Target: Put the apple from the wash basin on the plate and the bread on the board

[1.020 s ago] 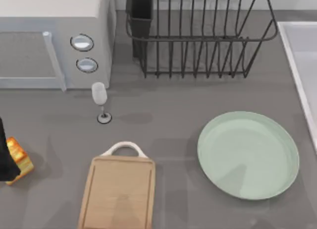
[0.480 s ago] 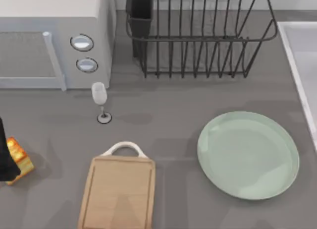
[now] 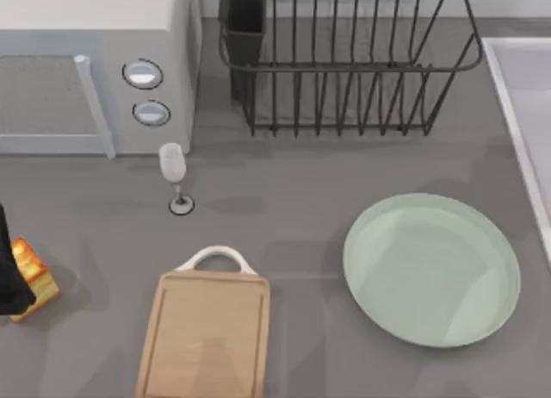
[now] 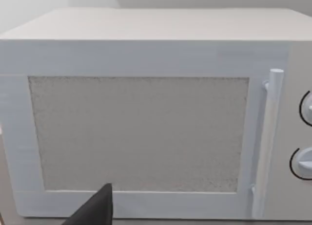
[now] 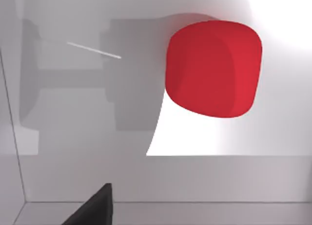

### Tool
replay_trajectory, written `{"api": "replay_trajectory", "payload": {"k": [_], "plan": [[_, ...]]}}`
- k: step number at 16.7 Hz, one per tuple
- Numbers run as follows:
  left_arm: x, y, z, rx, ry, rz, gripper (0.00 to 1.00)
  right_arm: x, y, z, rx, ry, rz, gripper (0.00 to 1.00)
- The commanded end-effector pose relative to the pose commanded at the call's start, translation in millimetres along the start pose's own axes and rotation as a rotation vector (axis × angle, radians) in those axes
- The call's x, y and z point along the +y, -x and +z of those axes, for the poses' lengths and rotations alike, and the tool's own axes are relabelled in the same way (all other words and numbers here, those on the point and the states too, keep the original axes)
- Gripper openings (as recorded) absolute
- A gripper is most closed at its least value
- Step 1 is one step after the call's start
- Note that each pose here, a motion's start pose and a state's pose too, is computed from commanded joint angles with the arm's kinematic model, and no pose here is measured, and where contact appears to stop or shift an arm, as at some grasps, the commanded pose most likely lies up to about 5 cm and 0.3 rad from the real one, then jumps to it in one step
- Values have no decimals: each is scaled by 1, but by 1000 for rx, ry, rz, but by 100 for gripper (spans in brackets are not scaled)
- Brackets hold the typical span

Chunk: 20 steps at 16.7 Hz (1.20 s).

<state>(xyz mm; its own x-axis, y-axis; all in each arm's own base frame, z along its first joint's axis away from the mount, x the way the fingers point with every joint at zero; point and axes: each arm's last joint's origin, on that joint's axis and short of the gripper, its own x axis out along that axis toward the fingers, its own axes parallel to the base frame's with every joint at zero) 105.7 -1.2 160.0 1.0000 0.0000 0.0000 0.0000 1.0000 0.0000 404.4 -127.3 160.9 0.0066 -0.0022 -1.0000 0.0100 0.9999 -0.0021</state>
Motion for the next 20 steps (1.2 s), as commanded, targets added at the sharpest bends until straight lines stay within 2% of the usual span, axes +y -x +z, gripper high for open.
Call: {"api": "replay_trajectory", "payload": {"k": [9,20], "plan": [[0,0,0,0,0,0,100,1,-12,3,6,6,0,100],[0,0,0,0,0,0,100,-2,-143,2,5,-2,1,100]]}}
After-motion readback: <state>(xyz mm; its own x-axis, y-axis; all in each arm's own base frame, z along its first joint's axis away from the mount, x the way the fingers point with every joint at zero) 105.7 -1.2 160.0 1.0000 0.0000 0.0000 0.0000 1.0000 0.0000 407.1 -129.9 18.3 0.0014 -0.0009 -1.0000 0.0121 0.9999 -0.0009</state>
